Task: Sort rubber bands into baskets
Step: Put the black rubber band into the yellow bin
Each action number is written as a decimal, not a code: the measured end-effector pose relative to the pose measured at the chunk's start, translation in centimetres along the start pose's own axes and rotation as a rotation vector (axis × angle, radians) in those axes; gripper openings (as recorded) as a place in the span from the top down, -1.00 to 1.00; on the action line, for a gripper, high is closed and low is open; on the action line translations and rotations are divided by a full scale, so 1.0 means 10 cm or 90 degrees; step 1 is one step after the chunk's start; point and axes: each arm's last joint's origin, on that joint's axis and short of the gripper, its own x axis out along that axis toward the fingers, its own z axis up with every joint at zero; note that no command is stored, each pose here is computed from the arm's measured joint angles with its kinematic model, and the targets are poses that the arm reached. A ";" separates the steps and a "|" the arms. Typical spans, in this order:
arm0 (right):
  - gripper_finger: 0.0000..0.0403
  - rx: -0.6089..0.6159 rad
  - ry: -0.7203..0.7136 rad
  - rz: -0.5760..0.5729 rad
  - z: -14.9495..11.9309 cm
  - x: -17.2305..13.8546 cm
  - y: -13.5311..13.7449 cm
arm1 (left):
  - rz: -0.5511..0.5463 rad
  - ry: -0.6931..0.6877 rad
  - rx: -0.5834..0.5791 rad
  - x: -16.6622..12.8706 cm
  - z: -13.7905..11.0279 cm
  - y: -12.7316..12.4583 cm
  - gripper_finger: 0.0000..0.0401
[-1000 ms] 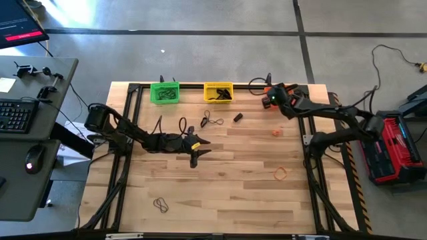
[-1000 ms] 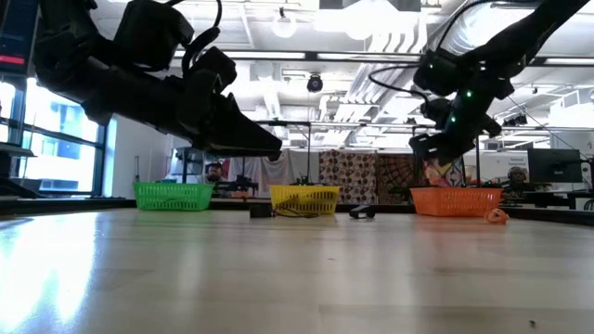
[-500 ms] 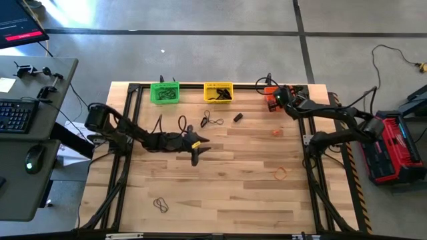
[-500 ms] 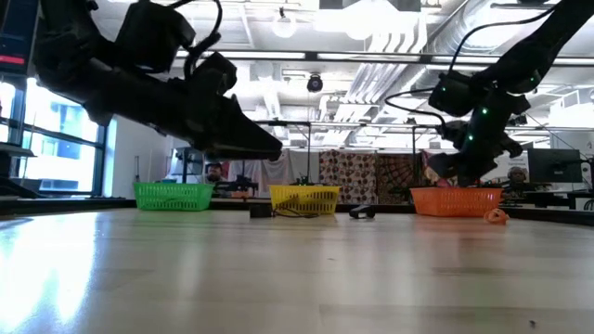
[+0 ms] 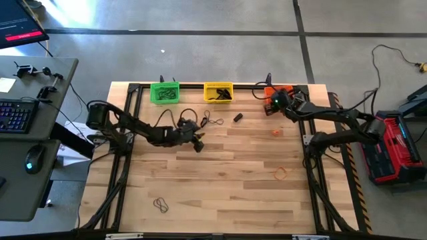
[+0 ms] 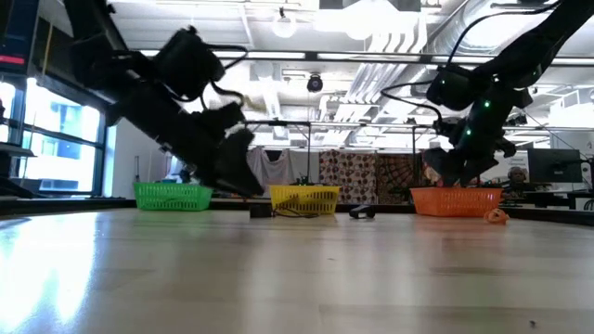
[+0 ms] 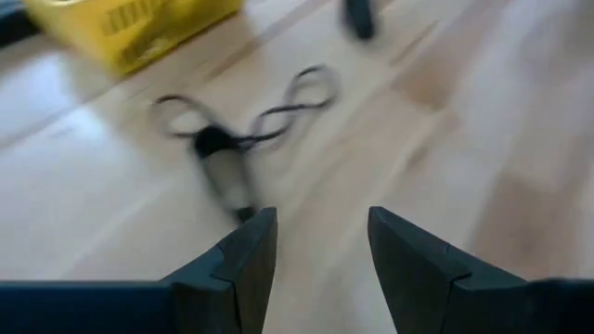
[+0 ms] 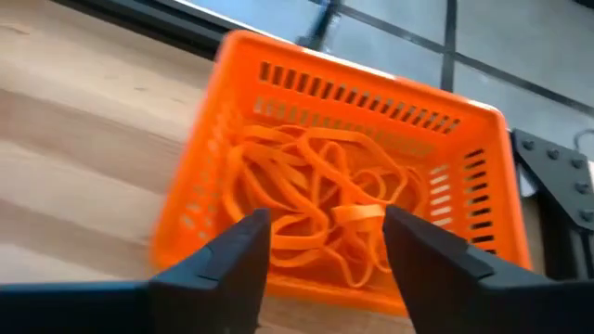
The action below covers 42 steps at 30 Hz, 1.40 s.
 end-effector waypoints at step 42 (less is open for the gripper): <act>-0.13 -0.032 -0.090 0.119 0.00 -0.27 0.36 | 0.048 0.007 0.061 0.22 0.54 0.25 0.96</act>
